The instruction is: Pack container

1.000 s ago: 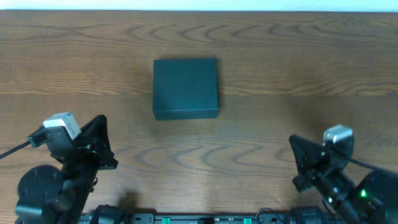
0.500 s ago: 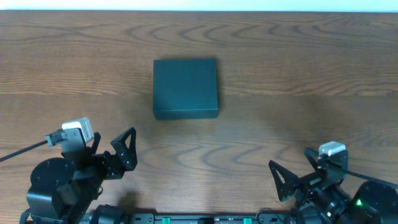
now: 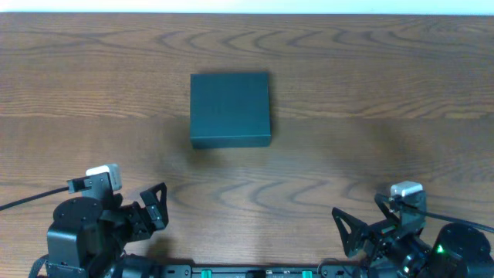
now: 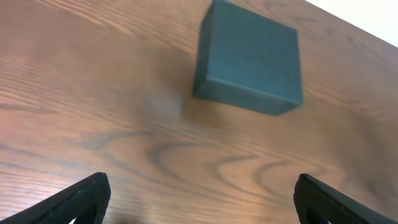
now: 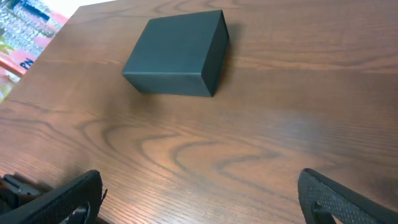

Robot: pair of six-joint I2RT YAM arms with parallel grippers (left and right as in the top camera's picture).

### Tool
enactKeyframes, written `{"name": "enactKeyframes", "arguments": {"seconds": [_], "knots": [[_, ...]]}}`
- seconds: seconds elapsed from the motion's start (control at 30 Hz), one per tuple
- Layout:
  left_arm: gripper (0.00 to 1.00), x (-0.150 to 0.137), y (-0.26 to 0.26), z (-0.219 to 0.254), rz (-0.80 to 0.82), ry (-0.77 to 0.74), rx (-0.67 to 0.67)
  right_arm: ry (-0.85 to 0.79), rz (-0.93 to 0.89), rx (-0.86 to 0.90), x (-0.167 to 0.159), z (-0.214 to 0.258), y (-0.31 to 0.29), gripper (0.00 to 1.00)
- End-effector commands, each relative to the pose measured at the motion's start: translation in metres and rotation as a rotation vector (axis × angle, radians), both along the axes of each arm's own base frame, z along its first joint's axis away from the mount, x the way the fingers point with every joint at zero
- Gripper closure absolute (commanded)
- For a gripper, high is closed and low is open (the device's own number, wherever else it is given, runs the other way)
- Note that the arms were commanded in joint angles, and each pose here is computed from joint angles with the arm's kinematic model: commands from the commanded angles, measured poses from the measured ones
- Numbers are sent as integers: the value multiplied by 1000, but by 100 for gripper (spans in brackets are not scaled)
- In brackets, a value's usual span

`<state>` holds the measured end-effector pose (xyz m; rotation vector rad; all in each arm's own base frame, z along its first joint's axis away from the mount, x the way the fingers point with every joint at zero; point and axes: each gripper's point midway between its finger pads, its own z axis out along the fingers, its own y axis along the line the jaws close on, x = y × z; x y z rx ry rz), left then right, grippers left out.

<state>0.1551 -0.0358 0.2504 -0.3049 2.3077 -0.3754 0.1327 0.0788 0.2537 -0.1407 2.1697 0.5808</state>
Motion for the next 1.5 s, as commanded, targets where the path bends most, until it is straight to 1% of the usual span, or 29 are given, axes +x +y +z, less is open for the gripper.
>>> {"name": "enactKeyframes", "arguments": {"seconds": [0.0,0.17,0.23,0.3,0.43,0.6,0.73,0.93,1.1,1.23,1.47], "knots": [[5,2,17,1,74,-29,64,0,17,9,-3,2,3,1],[5,17,49,-4,236,-118,157,0,17,9,-3,2,3,1],[5,19,58,-11,288,-155,173,0,17,9,-3,2,3,1],[5,19,67,-20,338,-191,185,0,17,9,-3,2,3,1],[4,16,79,-41,383,-235,222,1,17,9,-3,2,3,1],[4,9,93,-68,457,-229,246,0,17,9,-3,2,3,1],[4,8,97,-94,453,-213,287,0,17,9,-3,2,3,1],[5,13,97,-117,439,-198,304,1,17,9,-3,2,3,1],[5,26,87,-126,338,-216,329,0,17,9,-3,2,3,1],[5,33,71,-138,220,-214,333,0,17,9,-3,2,3,1],[5,44,58,-161,147,-212,290,1,17,9,-3,2,3,1]]}}
